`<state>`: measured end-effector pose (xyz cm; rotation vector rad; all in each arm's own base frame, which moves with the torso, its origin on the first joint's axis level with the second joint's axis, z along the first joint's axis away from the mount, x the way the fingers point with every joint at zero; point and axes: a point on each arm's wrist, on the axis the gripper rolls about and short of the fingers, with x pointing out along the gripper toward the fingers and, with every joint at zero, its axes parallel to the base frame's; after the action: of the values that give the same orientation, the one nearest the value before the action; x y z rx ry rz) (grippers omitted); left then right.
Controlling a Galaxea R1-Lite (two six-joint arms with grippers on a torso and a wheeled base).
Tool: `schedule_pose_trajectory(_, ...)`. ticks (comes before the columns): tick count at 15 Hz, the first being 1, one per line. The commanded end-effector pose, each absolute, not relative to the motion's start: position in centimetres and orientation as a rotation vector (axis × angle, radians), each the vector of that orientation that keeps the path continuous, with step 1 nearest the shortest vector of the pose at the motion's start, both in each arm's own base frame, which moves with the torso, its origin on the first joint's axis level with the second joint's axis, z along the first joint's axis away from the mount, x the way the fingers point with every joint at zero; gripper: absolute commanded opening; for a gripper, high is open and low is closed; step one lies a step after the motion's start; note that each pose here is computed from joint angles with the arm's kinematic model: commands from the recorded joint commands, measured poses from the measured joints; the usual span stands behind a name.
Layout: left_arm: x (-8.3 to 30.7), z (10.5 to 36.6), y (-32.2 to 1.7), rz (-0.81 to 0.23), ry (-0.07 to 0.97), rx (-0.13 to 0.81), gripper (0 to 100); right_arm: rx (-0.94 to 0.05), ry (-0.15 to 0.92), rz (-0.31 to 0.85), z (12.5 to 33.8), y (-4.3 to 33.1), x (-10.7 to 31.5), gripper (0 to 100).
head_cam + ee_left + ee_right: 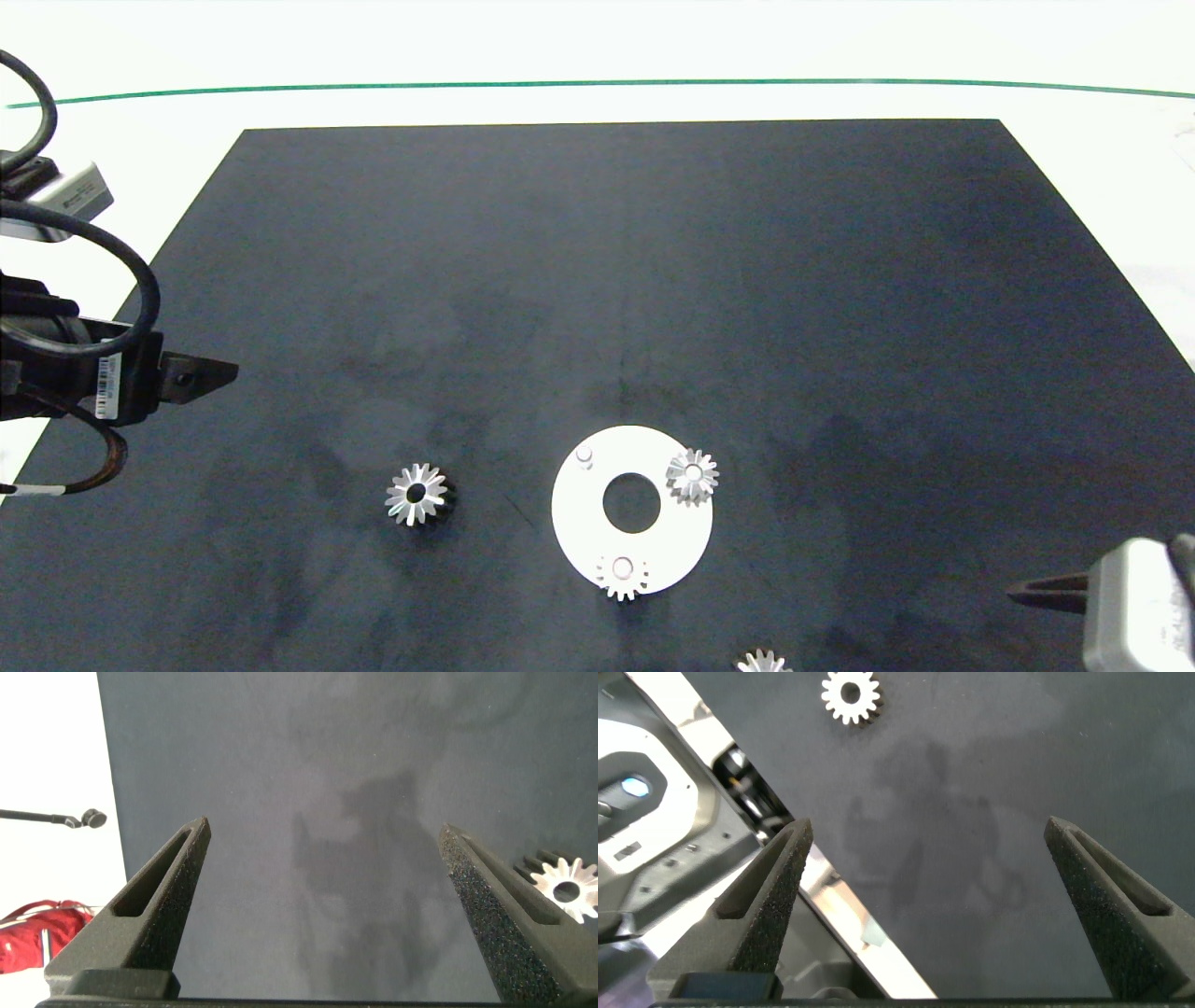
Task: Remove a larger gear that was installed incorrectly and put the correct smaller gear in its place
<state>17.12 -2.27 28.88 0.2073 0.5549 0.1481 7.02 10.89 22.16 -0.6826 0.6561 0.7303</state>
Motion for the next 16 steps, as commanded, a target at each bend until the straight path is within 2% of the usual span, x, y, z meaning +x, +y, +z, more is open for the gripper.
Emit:
schedule_pose_trajectory(1,16.5,29.2,-2.1,0.155,0.537,0.203,100,-0.775,0.704,0.761,20.8,13.2,7.3,100)
schedule_pose_trajectory(4,15.9,29.5,-2.0,0.154,0.516,0.200,100,-0.804,0.741,0.760,19.6,14.9,8.1,100)
schedule_pose_trajectory(10,15.3,30.1,-1.9,0.157,0.487,0.191,100,-0.816,0.750,0.743,16.5,18.2,9.7,100)
schedule_pose_trajectory(16,15.3,30.0,-1.9,0.157,0.485,0.191,100,-0.816,0.755,0.734,14.9,19.5,10.5,100)
